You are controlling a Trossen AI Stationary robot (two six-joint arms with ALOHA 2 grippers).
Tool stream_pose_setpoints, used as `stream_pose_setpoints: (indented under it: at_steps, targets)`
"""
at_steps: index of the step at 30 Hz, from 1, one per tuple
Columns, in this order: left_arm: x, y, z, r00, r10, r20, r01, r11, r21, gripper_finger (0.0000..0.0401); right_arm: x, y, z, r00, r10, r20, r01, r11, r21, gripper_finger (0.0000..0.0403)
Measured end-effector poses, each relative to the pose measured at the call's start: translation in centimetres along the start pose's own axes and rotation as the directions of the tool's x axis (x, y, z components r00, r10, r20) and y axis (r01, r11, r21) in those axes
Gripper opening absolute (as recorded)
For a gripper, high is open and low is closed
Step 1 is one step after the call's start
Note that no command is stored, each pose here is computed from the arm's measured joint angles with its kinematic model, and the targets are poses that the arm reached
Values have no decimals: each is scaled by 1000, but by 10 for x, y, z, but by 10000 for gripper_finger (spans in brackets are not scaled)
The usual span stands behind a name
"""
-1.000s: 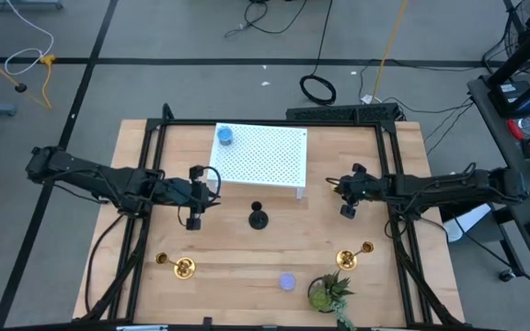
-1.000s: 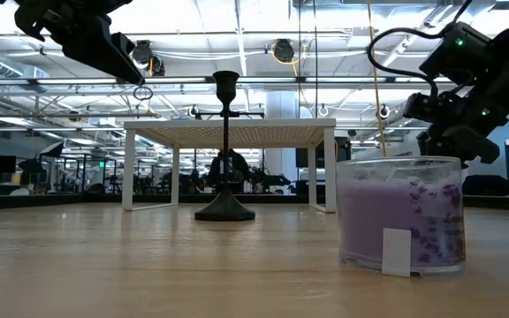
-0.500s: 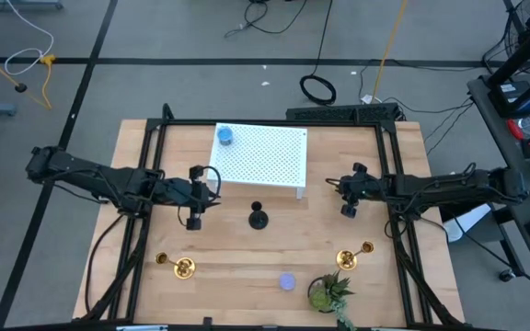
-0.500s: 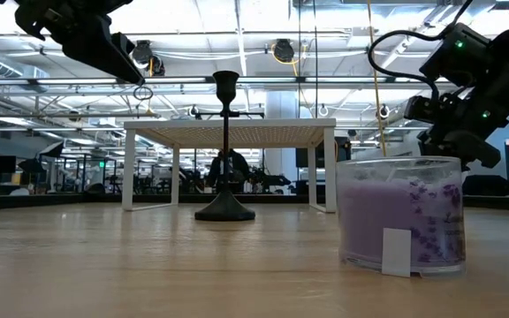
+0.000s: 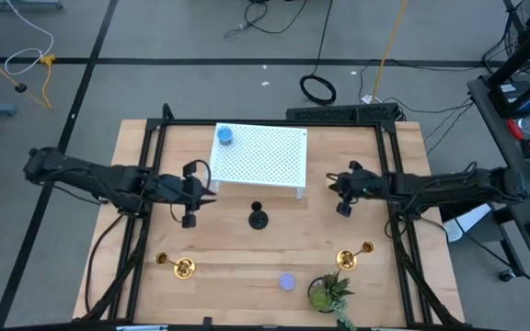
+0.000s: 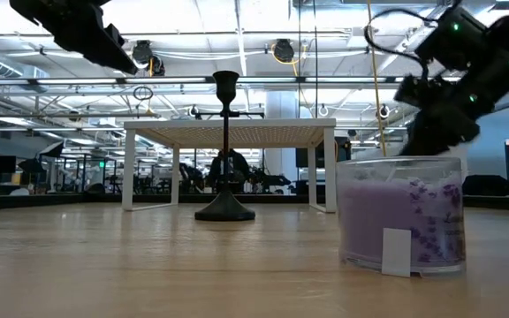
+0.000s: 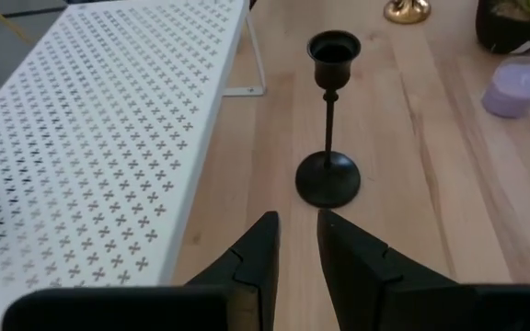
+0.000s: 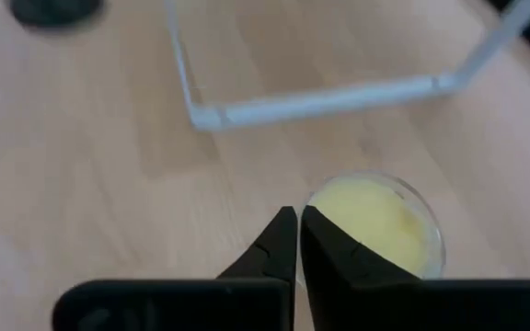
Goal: Pick & Place candle stick holders
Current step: Put the yellow scented candle on the shelf
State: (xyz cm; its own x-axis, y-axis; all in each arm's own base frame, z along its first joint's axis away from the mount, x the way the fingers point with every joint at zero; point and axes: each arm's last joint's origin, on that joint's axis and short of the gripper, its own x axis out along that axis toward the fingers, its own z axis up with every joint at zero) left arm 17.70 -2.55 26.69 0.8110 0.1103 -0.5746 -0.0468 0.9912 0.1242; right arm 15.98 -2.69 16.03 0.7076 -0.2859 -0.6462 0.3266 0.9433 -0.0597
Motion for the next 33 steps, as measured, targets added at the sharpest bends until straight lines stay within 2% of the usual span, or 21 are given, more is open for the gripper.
stream_pose_setpoints:
  at_steps: [3,8,12,18,24,28,30,33]
  targets:
    - [-7,2,0,1000,-1,15,1,1000,-7,85,-8,3,21,999,28,29,-27,1000,-5,2]
    - [-13,3,-1,1000,0,27,1,1000,-14,85,-33,4,51,998,5,-57,-5,1000,7,1]
    - [-13,4,-1,1000,-1,30,1,1000,-20,85,-51,6,86,999,24,27,-24,1000,5,1]
    - [-13,4,-1,1000,0,30,1,1000,-20,85,-59,12,139,992,44,120,-32,995,-98,1]
    - [-13,4,-1,1000,0,29,0,1000,-20,85,-35,26,192,973,172,154,-123,952,-281,0]
    - [-13,4,-1,1000,1,29,0,1000,-21,85,-7,31,218,968,224,116,-149,879,-452,0]
    - [-13,4,-1,1000,1,29,0,1000,-23,85,6,29,231,970,216,108,-139,866,-480,0]
    - [-13,4,-1,1000,1,29,0,1000,-23,85,21,14,240,984,172,54,-128,877,-463,0]
